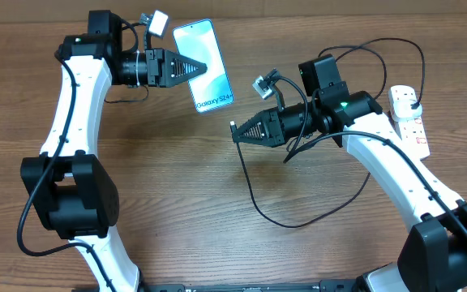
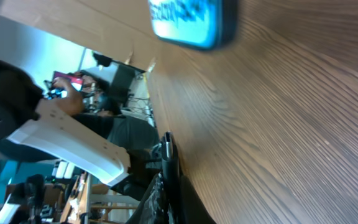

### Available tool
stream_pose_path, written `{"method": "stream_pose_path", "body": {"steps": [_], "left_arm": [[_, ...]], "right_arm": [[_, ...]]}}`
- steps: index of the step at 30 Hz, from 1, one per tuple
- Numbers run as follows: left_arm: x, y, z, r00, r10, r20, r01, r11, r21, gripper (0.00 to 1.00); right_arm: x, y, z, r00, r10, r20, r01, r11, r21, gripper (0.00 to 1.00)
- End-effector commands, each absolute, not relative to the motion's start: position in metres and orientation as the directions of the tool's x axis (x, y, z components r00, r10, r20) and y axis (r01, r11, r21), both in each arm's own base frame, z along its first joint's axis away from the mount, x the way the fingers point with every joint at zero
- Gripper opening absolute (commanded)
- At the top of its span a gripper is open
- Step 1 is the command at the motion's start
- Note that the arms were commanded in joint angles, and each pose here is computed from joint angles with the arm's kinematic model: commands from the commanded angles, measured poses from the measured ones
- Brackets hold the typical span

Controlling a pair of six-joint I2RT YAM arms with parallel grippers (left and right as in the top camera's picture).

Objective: Plug charger to phone and switch on socket

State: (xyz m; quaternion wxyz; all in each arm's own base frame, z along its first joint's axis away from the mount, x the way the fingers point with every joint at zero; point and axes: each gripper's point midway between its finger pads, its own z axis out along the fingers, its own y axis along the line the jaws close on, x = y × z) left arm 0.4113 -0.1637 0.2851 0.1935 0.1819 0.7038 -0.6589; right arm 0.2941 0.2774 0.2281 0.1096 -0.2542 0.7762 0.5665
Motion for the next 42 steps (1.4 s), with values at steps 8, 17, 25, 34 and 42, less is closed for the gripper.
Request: {"method": "stream_pose_path", "body": {"steps": [8,17,25,34,42], "left_arm": [[0.402,-0.175,0.305,-0.857,0.004,-0.516,0.516,-0.016,-0.856,0.04],[0.402,-0.175,0.305,-0.867,0.005,-0.499,0.499,-0.016,-0.867,0.04],[0.399,-0.181,0.305,-0.867,0.017,-0.498,0.498,-0.024,-0.867,0.04],[0.399,-0.183,0.305,-0.884,0.021,-0.467,0.466,-0.024,-0.884,0.04],[0.398,-0.183,0.305,-0.898,0.022,-0.440,0.439,-0.024,-0.898,0.04]], "right_arm": [[0.292,0.282,0.245,-0.820,-0.272,-0.504,-0.553,0.152,0.819,0.04],[0.296,0.286,0.240,-0.834,-0.272,-0.480,-0.525,0.127,0.841,0.04],[0.300,0.288,0.247,-0.833,-0.258,-0.489,-0.528,0.106,0.843,0.04],[0.304,0.288,0.241,-0.846,-0.251,-0.471,-0.514,0.147,0.845,0.04],[0.304,0.288,0.241,-0.848,-0.250,-0.468,-0.511,0.148,0.847,0.04]]}}
